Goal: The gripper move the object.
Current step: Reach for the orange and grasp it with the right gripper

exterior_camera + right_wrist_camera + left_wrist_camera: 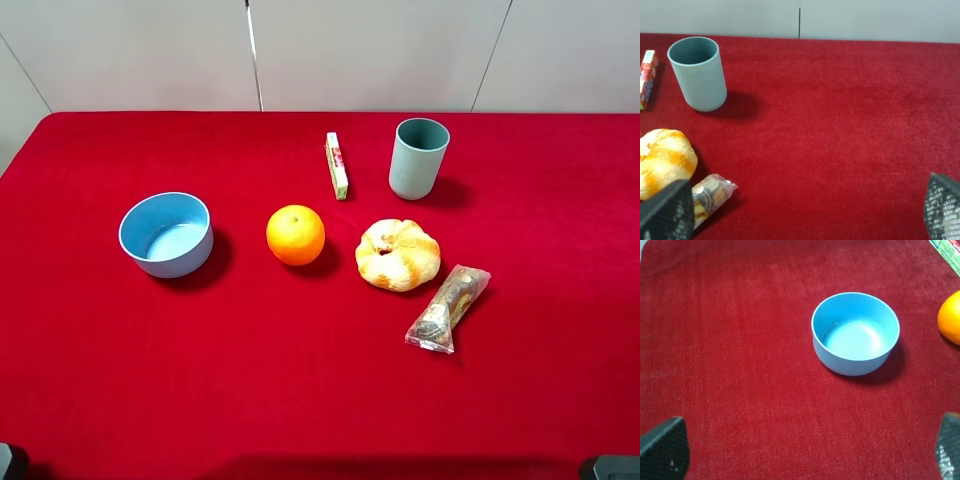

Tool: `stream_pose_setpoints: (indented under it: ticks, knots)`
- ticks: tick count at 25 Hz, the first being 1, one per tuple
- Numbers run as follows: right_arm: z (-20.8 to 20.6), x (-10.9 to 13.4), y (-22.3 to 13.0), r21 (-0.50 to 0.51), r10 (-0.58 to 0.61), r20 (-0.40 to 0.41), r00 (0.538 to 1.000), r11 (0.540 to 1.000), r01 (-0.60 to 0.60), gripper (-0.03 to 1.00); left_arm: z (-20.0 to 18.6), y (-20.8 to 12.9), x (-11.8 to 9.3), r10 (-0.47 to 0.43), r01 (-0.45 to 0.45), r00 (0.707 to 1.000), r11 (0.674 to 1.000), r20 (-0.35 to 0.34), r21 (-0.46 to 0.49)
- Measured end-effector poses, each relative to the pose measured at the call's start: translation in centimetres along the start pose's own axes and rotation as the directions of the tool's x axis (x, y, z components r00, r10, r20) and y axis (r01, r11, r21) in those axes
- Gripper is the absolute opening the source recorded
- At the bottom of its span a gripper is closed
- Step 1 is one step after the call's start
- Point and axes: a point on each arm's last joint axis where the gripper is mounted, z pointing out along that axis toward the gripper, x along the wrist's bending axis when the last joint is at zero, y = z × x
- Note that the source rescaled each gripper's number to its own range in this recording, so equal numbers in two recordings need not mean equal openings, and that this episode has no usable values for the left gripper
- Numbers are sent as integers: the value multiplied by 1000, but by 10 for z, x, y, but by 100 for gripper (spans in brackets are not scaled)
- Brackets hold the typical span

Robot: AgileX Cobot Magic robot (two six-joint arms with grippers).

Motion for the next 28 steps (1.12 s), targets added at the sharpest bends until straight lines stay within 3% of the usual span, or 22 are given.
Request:
stream_pose_setpoints:
  ticks: [28]
  knots:
    - [0, 0, 0, 0, 0, 0, 1000, 1000, 0, 100, 0, 0, 0, 0, 0, 1000, 1000, 0, 0]
